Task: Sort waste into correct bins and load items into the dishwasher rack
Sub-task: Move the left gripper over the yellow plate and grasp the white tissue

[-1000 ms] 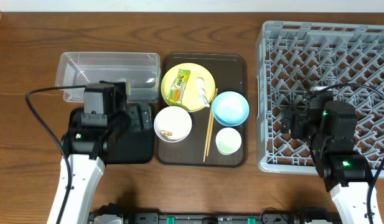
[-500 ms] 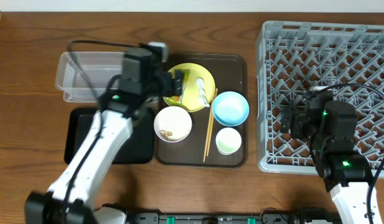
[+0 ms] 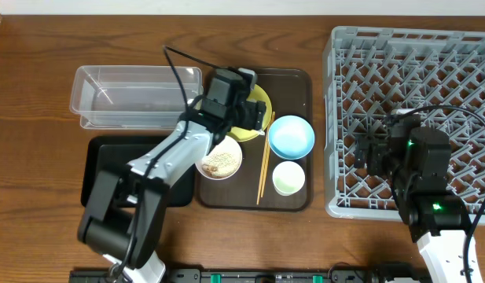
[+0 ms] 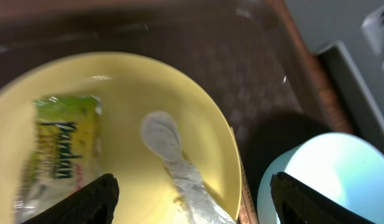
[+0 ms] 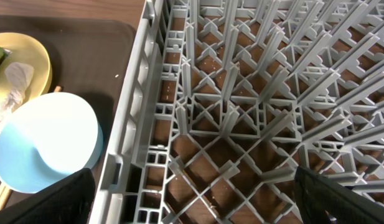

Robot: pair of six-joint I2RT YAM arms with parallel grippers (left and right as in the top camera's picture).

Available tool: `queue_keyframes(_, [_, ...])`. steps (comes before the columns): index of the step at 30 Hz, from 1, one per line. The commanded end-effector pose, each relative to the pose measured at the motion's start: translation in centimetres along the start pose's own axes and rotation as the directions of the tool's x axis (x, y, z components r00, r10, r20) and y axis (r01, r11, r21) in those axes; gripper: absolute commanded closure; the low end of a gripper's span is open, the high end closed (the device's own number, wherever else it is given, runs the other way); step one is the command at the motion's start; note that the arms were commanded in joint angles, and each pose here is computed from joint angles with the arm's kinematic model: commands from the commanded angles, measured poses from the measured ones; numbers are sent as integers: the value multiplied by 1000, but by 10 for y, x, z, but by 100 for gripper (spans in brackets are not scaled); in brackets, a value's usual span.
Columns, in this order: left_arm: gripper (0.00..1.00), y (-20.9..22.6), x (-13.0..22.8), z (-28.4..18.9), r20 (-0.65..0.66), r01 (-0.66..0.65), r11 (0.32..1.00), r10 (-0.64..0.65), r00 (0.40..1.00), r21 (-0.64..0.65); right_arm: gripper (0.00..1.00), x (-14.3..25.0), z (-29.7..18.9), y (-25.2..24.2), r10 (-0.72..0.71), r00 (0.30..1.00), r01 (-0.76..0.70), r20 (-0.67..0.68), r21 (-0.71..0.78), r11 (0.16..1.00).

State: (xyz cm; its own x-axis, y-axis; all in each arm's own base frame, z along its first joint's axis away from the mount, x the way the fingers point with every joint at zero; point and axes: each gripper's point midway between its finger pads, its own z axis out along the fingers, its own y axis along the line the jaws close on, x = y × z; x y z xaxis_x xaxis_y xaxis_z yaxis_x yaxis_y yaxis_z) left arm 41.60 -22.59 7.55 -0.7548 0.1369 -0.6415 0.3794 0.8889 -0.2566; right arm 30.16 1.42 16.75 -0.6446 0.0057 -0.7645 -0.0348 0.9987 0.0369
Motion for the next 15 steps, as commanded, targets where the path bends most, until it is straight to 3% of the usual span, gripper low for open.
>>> queue_keyframes(1, [20,-1,9,13,-28,-3,1000,3,1000,0,0,-10,-5,4,7,1000,-7,26,-10,1000])
queue_keyframes(8, [22,2,28,28,-83,0,1000,-1,997,-6,1,-10,-5,4,7,1000,-7,26,-10,1000])
queue_keyframes(12, [29,5,40,37,-115,5,1000,-7,993,-13,1,-10,-5,4,7,1000,-7,25,-10,1000])
queue_keyframes(15, [39,6,46,41,-133,7,1000,-9,991,-15,1,-10,-5,4,7,1000,-7,25,-11,1000])
